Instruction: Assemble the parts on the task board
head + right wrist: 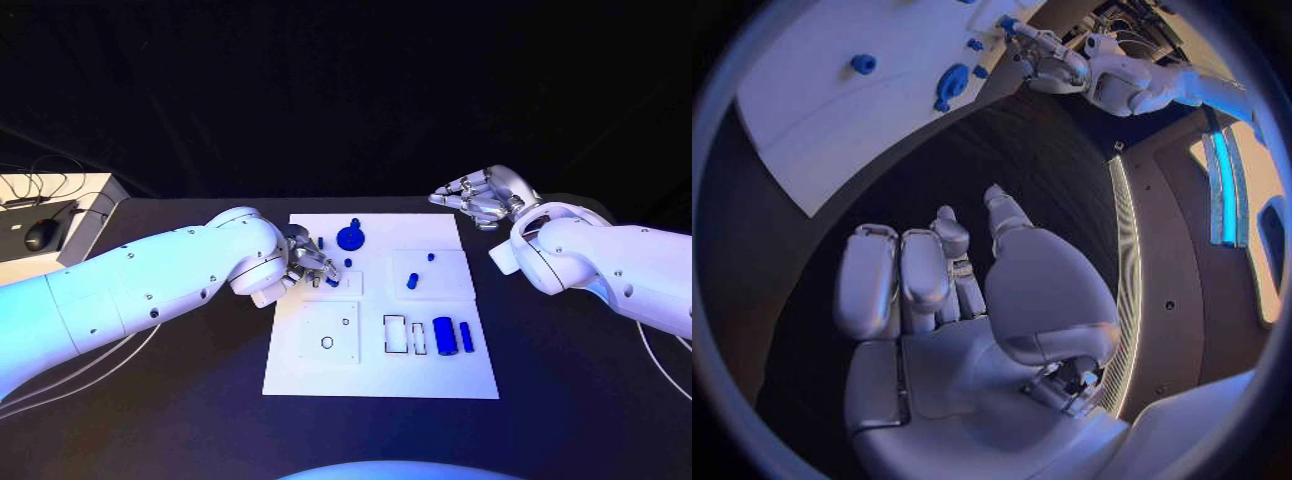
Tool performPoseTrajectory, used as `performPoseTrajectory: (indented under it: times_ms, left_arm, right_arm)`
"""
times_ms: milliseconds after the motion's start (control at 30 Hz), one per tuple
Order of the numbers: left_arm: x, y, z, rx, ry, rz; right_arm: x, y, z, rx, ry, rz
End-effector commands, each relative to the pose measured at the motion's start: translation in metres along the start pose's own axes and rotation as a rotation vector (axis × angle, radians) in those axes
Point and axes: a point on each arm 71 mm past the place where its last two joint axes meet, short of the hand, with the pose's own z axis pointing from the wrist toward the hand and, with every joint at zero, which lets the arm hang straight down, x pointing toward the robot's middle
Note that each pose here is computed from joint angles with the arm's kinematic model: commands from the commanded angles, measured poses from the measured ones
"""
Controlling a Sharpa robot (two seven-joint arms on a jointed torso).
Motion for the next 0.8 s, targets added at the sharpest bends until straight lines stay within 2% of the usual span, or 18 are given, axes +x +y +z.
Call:
performPoseTrajectory:
  times_ms: [33,400,800]
  left_arm:
    - [0.0020,-0.0010,0.0006,0.003,0.015,0.011]
    - [0.0015,-0.0015,0.0008,0.008,-0.003,0.011]
    - [0.0024,0.0000,0.0004,-0.001,0.012,0.031]
  right_arm:
    - [0.0009,0.0009,0.0000,-0.011,0.010,-0.004]
    - [0.0011,0.0009,0.0001,-0.011,0.011,-0.004]
    - [0.0013,0.0006,0.0001,-0.010,0.013,-0.004]
